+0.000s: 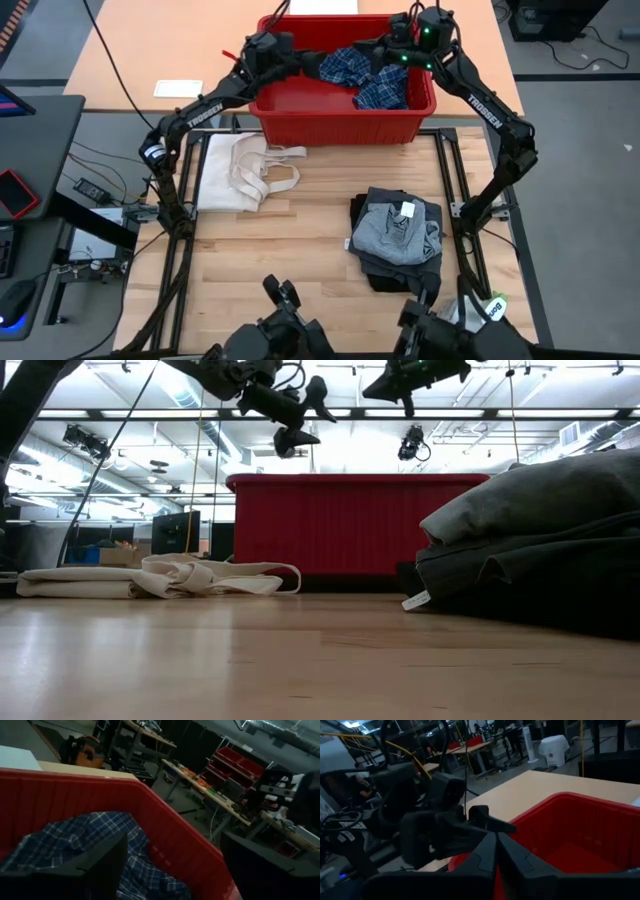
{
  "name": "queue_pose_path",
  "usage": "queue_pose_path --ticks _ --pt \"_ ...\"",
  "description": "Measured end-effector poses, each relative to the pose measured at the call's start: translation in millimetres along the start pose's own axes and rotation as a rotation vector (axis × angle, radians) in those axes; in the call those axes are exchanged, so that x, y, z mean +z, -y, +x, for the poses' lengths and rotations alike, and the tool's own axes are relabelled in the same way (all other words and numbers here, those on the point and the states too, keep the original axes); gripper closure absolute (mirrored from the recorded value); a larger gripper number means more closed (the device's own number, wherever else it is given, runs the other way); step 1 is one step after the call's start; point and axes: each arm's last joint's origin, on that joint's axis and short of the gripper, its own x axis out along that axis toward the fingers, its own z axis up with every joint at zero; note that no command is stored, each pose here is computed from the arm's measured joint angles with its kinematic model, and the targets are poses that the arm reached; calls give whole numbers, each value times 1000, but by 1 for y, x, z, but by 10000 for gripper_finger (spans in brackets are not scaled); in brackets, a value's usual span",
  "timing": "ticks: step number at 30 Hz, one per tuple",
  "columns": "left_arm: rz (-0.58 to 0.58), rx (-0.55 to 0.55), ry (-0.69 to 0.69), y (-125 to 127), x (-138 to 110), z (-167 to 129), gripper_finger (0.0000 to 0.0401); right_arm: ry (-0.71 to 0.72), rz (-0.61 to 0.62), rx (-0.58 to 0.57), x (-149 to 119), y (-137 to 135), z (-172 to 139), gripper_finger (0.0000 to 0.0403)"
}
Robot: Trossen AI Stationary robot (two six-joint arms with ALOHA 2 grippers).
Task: Fold Laundry from Bin
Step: Fold the blue checkered pants
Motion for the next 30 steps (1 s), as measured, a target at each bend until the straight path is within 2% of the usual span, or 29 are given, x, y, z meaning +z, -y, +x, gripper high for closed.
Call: queue_pose_path --ticks 13,18,23,27,30 --pt "3 -64 -37 29 -16 2 79 10 -74 -7 1 1 0 380" --pt "5 -74 31 39 -15 2 79 -7 -66 -39 -1 2 0 380" --pt "-4 -109 27 42 -15 2 79 -48 -54 41 -4 0 -1 380" --pt "-61 -157 0 38 -11 0 84 -7 -62 34 12 -7 -6 380" --pt "-80 -151 11 32 -4 -3 96 4 -73 3 25 -4 -9 380"
